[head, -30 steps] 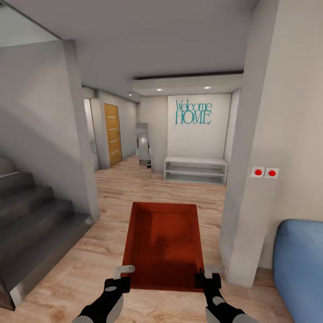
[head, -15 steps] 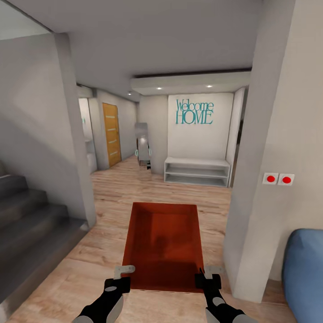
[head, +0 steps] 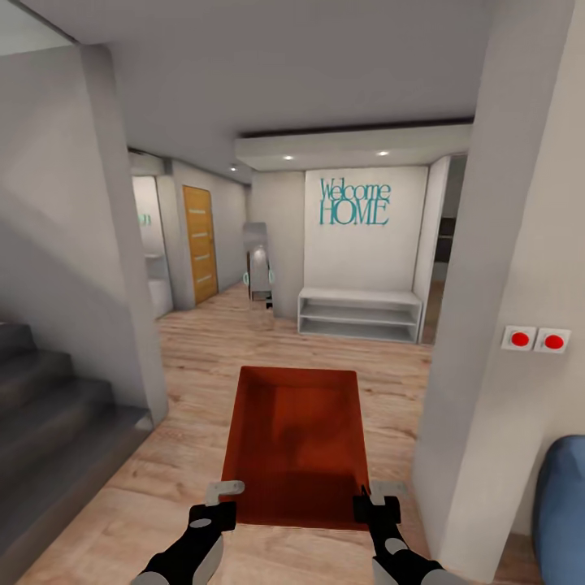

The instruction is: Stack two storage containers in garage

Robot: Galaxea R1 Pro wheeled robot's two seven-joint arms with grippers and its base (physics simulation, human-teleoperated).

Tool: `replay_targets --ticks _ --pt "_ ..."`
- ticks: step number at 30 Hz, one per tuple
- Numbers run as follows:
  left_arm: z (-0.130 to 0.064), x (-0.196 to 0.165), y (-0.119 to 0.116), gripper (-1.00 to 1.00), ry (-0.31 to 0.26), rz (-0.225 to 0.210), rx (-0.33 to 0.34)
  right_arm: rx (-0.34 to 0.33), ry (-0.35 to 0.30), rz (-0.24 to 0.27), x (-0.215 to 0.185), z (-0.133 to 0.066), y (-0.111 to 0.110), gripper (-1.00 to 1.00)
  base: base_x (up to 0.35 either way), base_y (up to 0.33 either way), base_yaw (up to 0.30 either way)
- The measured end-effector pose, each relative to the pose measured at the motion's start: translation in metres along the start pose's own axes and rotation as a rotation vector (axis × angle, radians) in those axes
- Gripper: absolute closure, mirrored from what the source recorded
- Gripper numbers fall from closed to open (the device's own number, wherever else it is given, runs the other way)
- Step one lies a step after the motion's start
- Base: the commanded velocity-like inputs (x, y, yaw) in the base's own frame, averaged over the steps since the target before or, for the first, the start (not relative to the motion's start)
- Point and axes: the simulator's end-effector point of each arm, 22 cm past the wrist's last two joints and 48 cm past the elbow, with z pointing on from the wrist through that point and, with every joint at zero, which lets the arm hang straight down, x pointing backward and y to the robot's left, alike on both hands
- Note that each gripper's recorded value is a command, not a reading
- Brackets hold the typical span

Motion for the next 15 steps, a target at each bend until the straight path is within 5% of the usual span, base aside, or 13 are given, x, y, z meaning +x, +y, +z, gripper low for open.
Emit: replay_targets --ticks 15 --pt "0.0 0.0 0.0 1.0 0.0 0.0 0.0 0.0 0.0 0.0 0.0001 0.0 0.0 1.0 0.322 0.0 0.0"
